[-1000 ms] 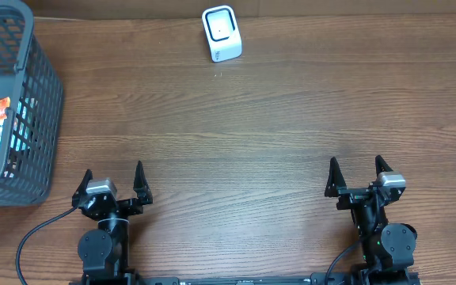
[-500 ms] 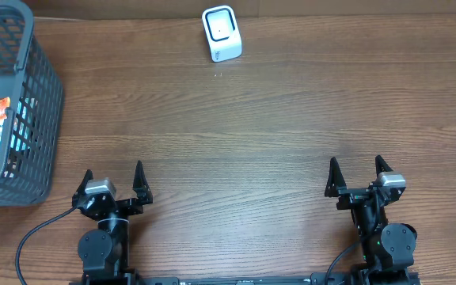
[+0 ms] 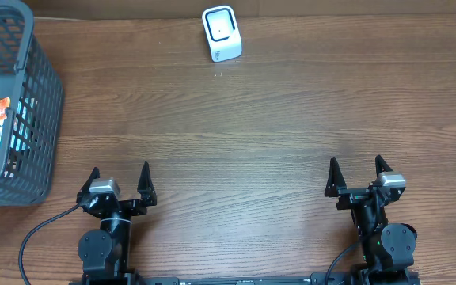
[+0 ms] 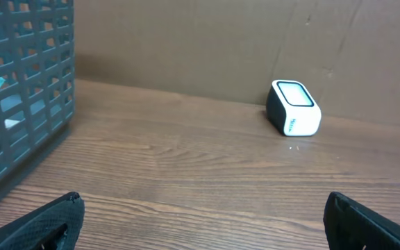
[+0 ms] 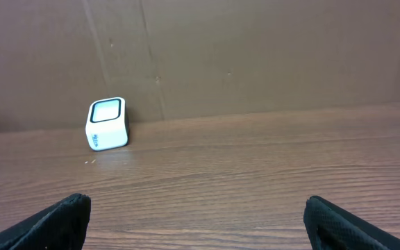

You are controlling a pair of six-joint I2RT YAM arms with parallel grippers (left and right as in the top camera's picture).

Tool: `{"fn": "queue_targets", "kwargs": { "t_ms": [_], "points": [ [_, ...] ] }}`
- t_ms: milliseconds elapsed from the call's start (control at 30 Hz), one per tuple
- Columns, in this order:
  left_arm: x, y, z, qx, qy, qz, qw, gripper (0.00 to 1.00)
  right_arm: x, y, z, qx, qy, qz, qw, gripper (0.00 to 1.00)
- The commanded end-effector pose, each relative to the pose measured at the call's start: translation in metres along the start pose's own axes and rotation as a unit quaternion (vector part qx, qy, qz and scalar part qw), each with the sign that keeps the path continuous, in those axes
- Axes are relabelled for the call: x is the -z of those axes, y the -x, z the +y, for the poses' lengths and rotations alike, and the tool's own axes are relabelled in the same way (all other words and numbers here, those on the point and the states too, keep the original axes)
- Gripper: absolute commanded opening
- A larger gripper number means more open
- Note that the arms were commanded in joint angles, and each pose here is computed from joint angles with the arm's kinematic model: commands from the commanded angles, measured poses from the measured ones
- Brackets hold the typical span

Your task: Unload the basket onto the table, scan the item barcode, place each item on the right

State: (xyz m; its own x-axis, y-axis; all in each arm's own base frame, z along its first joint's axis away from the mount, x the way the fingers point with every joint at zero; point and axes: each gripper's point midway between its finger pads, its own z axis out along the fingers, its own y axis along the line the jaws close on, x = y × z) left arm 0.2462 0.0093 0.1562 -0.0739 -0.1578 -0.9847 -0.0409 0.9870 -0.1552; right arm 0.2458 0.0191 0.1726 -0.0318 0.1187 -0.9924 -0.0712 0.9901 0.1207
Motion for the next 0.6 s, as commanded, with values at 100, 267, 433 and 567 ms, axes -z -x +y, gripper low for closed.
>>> {"fn": "queue_targets", "kwargs": {
  "t_ms": [100, 267, 433, 567],
  "points": [
    [0.0, 0.001, -0.006, 0.003, -0.017, -0.002, 1.0, 1.0, 0.0, -0.002, -0.001, 0.002, -0.001, -0.001, 1.0, 1.0],
    [0.0, 0.003, -0.006, 0.003, -0.017, -0.007, 1.0, 1.0, 0.0, -0.002, -0.001, 0.002, -0.001, -0.001, 1.0, 1.0],
    [0.001, 0.011, -0.007, 0.002, -0.019, -0.023, 1.0, 1.0, 0.0, -0.002, -0.001, 0.002, -0.001, -0.001, 1.0, 1.0],
    [0.001, 0.016, -0.008, 0.001, -0.021, -0.034, 0.999, 1.0, 0.0, -0.002, -0.001, 0.002, -0.001, -0.001, 1.0, 1.0]
  ]
}}
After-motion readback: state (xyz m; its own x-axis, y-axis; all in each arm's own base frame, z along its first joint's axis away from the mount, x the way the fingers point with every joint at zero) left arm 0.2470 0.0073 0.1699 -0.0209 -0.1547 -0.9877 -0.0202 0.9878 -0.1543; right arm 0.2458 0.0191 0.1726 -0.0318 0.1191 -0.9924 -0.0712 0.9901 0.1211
